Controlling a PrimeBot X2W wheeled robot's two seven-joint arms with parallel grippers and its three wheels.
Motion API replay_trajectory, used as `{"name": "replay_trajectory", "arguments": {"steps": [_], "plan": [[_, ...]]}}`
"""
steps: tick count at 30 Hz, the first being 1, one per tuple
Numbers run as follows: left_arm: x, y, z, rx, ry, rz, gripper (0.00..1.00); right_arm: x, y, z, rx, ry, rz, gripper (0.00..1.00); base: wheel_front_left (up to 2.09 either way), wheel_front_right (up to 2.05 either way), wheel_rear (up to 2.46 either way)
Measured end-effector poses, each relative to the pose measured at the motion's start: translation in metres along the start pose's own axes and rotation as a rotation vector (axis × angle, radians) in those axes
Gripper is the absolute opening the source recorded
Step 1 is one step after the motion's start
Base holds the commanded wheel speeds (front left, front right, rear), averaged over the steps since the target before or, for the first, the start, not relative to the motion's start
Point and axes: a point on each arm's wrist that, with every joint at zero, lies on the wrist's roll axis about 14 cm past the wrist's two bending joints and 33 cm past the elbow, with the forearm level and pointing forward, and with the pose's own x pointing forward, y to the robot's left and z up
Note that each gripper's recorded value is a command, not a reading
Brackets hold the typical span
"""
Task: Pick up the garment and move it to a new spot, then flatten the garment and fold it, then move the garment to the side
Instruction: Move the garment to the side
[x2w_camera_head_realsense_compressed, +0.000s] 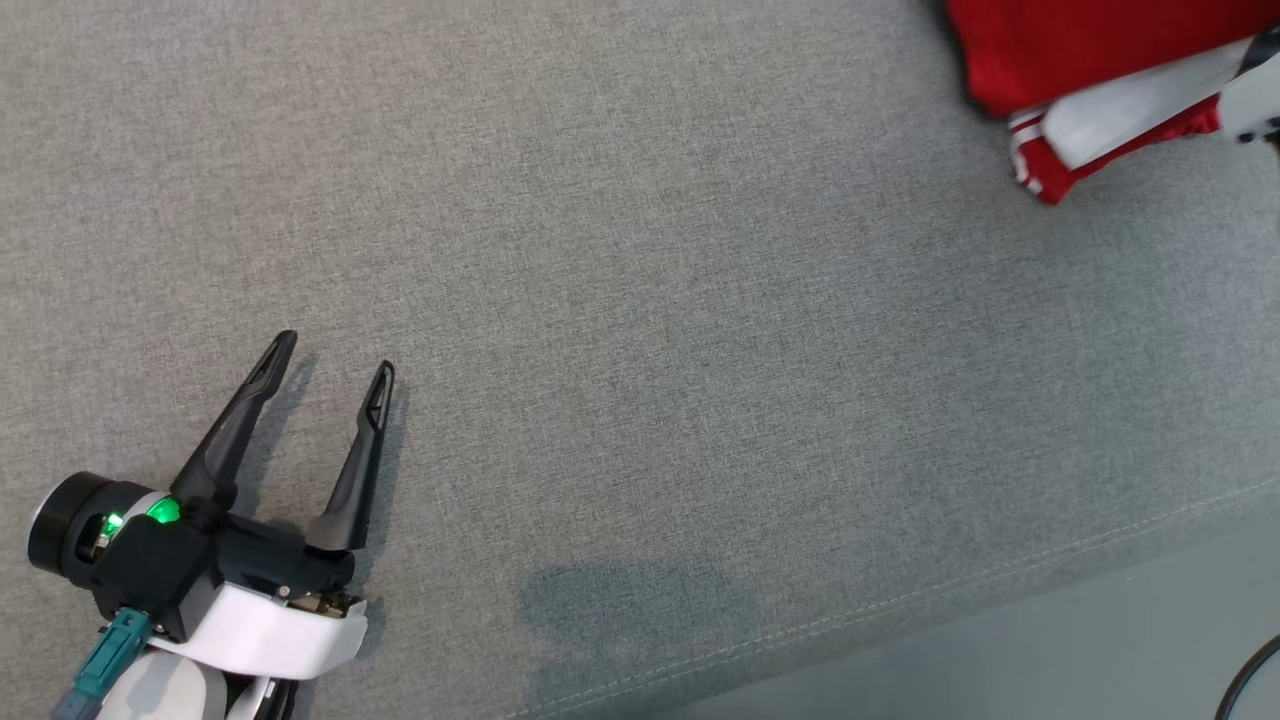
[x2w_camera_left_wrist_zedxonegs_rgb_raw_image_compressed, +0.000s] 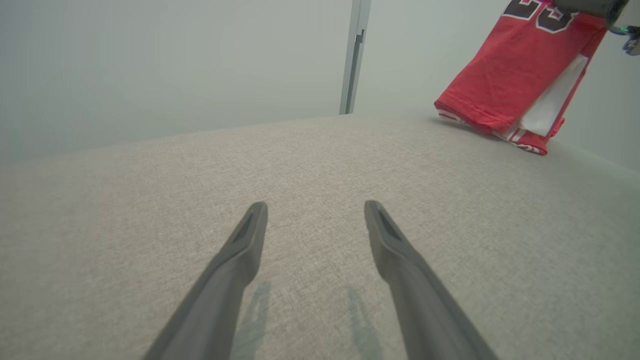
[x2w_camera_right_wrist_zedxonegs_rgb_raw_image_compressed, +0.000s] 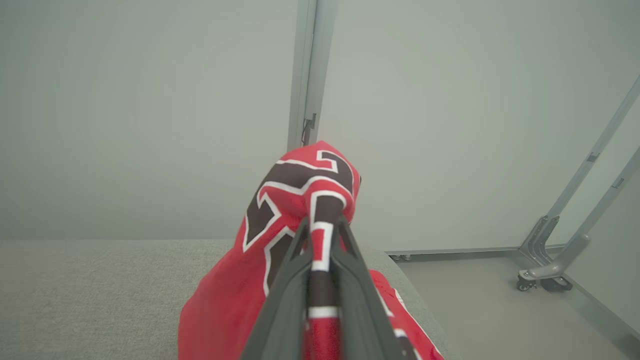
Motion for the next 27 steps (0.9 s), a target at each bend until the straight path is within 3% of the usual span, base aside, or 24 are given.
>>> {"name": "replay_trajectory", "arguments": {"steps": [6,11,15,17,18,21,22,27], "plan": [[0.001,0.003,-0.002,0.002,0.000,0.001,1.00,0.002,-0.022,0.002,-0.012,-0.015,-0.064,0.00,0.00,0.00,0.00],[0.001,0.006,-0.009,-0.008,0.009,0.003,1.00,-0.002,-0.044,-0.037,-0.059,0.104,-0.132,0.00,0.00,0.00,0.00],[-0.001,0.011,-0.012,-0.014,0.014,0.017,1.00,0.006,-0.051,-0.044,-0.079,0.131,-0.165,0.00,0.00,0.00,0.00],[-0.003,0.014,-0.013,-0.012,0.018,0.025,1.00,0.010,-0.054,-0.047,-0.081,0.142,-0.182,0.11,0.00,0.00,0.00],[-0.004,0.016,-0.014,-0.011,0.020,0.030,1.00,0.011,-0.056,-0.050,-0.080,0.151,-0.193,0.22,0.00,0.00,0.00],[-0.007,0.020,-0.015,-0.008,0.027,0.042,1.00,0.010,-0.062,-0.063,-0.079,0.187,-0.224,0.91,0.00,0.00,0.00],[-0.008,0.022,-0.016,-0.007,0.029,0.046,1.00,0.009,-0.064,-0.068,-0.085,0.203,-0.230,1.00,0.00,0.00,0.00],[-0.011,0.026,-0.018,0.001,0.038,0.051,1.00,0.005,-0.077,-0.080,-0.102,0.260,-0.290,1.00,0.00,0.00,0.00]]}}
